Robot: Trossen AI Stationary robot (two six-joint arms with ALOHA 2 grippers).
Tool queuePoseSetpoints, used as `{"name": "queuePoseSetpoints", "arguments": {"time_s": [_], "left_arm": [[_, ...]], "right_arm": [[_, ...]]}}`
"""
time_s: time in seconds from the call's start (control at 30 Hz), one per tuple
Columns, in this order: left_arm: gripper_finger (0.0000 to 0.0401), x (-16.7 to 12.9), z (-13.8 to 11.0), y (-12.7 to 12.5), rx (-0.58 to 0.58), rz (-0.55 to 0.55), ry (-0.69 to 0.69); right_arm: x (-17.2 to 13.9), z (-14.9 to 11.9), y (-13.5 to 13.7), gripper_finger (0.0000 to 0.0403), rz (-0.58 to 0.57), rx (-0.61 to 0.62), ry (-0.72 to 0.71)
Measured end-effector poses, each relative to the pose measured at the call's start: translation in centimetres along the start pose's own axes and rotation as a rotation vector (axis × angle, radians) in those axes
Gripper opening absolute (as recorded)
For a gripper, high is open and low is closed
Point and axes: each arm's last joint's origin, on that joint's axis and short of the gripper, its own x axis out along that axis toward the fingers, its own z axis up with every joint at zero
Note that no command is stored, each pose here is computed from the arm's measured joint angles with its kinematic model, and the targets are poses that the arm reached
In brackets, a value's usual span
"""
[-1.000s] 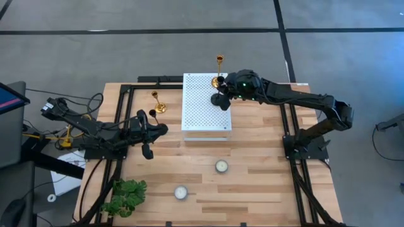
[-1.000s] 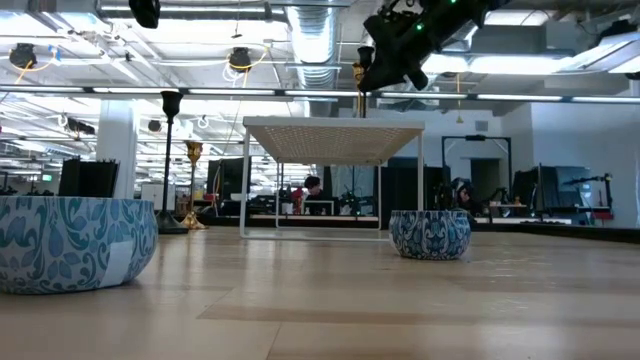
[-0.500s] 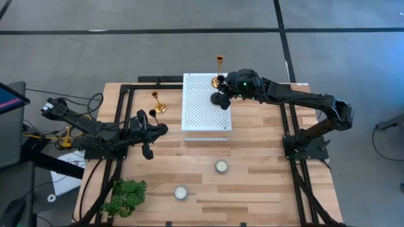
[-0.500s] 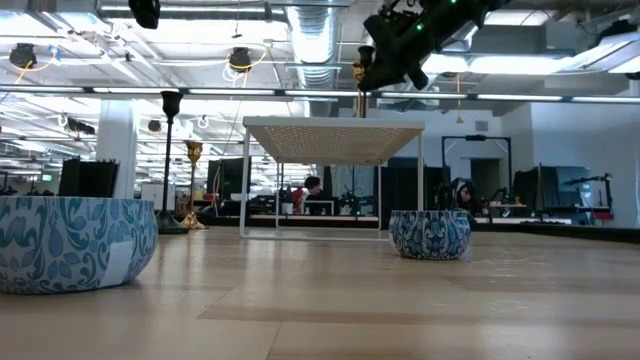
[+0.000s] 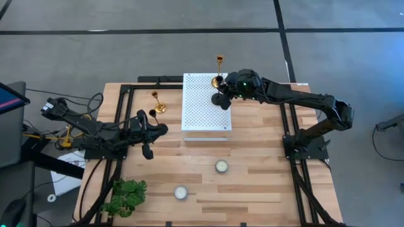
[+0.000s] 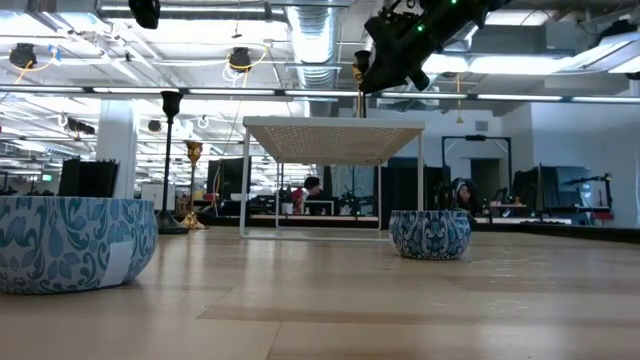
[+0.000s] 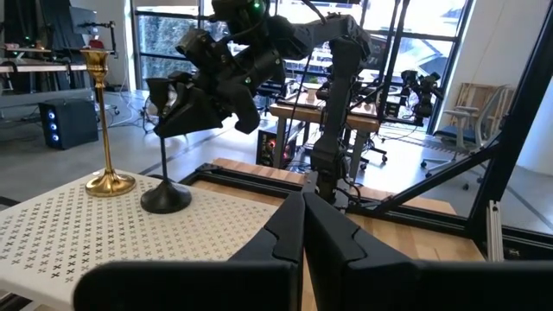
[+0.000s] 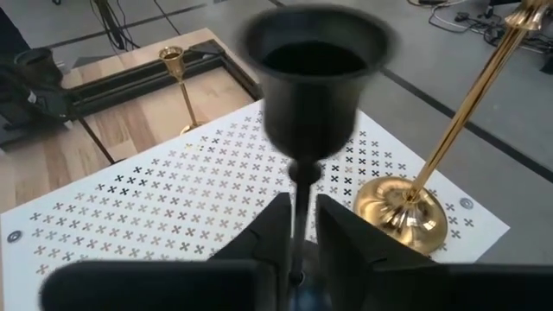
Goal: Pick & Place candle stick holders
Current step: Put the small black candle holder on the shelf, then put the dark blue patterned scented candle on the shelf
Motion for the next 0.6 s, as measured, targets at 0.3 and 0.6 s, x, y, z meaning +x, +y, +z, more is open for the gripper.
{"name": "queuePoseSetpoints", "arguments": {"time_s": [0.3, 0.6], "left_arm": [[0.0006, 0.0, 0.0, 0.0, 0.0, 0.0, 0.0], [0.0006, 0.0, 0.0, 0.0, 0.0, 0.0, 0.001]], "right_arm": [[-0.1, 0.2, 0.1, 0.0118, 0.03, 0.002, -0.016], [-4.4, 1.3, -0.5, 0.0215, 0.035, -0.024, -0.075]]}}
